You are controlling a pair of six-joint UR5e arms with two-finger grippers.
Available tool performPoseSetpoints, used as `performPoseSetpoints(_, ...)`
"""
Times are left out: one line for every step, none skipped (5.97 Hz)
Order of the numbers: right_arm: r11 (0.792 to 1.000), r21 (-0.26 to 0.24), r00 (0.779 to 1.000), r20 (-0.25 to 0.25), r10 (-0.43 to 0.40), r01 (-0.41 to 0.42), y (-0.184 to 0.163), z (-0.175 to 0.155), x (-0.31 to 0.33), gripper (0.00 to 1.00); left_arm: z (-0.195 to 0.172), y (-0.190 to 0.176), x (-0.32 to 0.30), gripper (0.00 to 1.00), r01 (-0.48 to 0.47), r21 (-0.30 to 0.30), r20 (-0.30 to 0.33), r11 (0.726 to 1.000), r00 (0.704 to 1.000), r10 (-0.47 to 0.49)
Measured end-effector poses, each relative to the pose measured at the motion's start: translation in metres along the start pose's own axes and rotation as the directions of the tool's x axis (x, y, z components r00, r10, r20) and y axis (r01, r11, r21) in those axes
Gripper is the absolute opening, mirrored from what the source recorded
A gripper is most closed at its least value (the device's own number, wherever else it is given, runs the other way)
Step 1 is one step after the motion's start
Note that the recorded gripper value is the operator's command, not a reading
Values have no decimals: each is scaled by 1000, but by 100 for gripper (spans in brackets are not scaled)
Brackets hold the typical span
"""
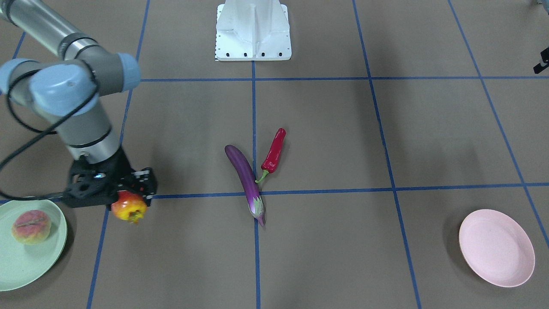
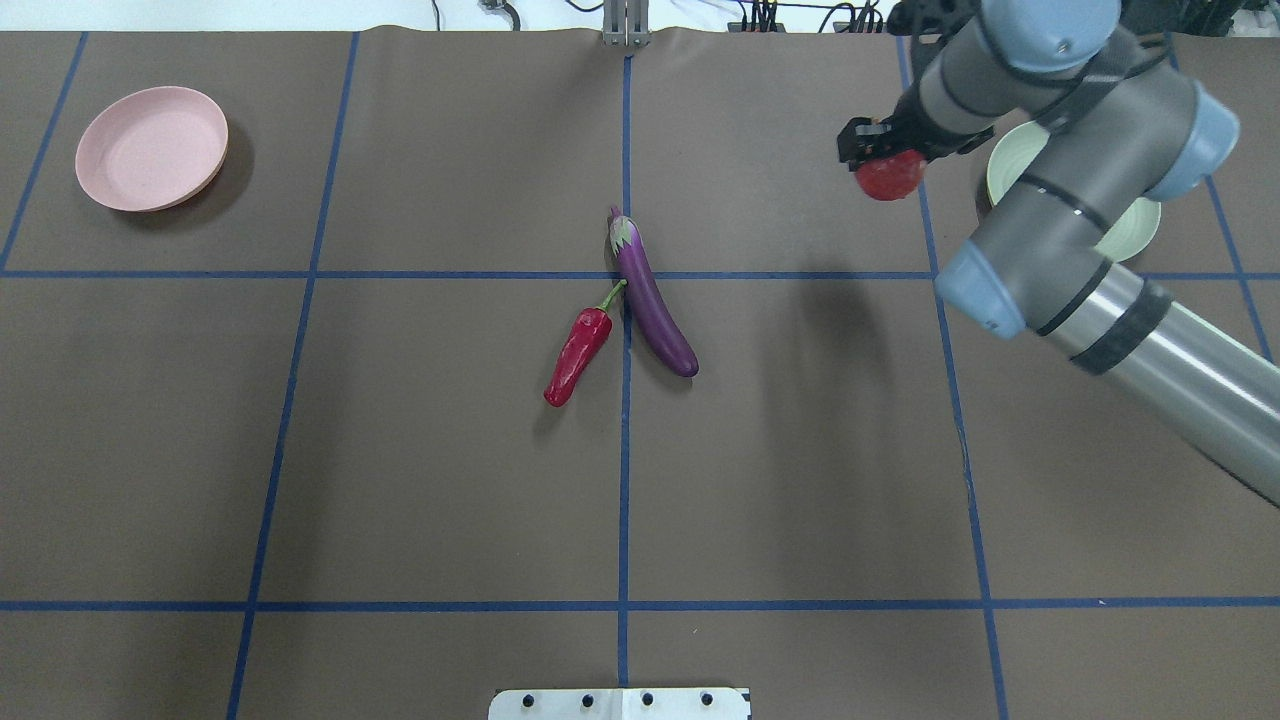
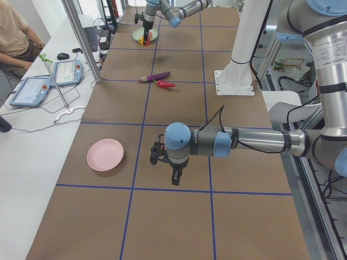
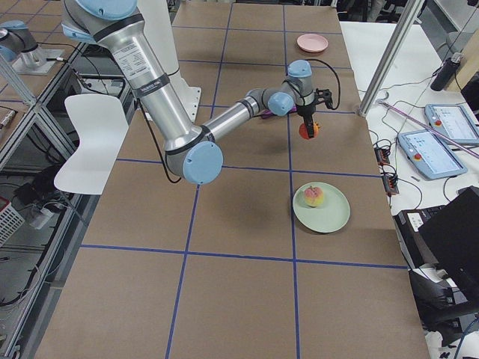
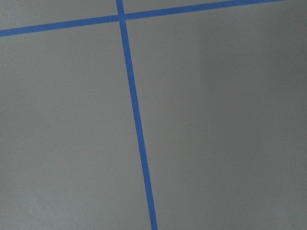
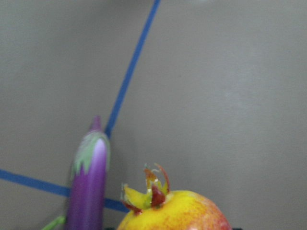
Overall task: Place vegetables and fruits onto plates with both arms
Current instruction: 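Carry the pomegranate to the green plate and open the right gripper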
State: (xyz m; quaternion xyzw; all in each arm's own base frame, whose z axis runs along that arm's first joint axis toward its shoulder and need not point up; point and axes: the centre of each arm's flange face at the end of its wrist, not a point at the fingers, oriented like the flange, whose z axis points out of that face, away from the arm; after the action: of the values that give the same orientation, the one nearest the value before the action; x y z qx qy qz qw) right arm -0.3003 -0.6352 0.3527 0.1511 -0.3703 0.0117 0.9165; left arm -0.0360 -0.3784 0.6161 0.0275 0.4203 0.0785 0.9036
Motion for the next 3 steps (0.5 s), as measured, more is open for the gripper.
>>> performPoseSetpoints(997,-54,999,4,-48,48,-19,-6,87,0,1,-1,2,100,-5,-1,-1,1000,1000,5)
performPoseSetpoints(990,-98,995,-2,-104,103,-34,-3,164,0,1,-3,3,100,-9,-1,-2,1000,1000,9)
performPoseSetpoints(981,-136,990,-12,-141,138,-39,7,220,0,1,-3,4,100,-12,0,-2,1000,1000,12)
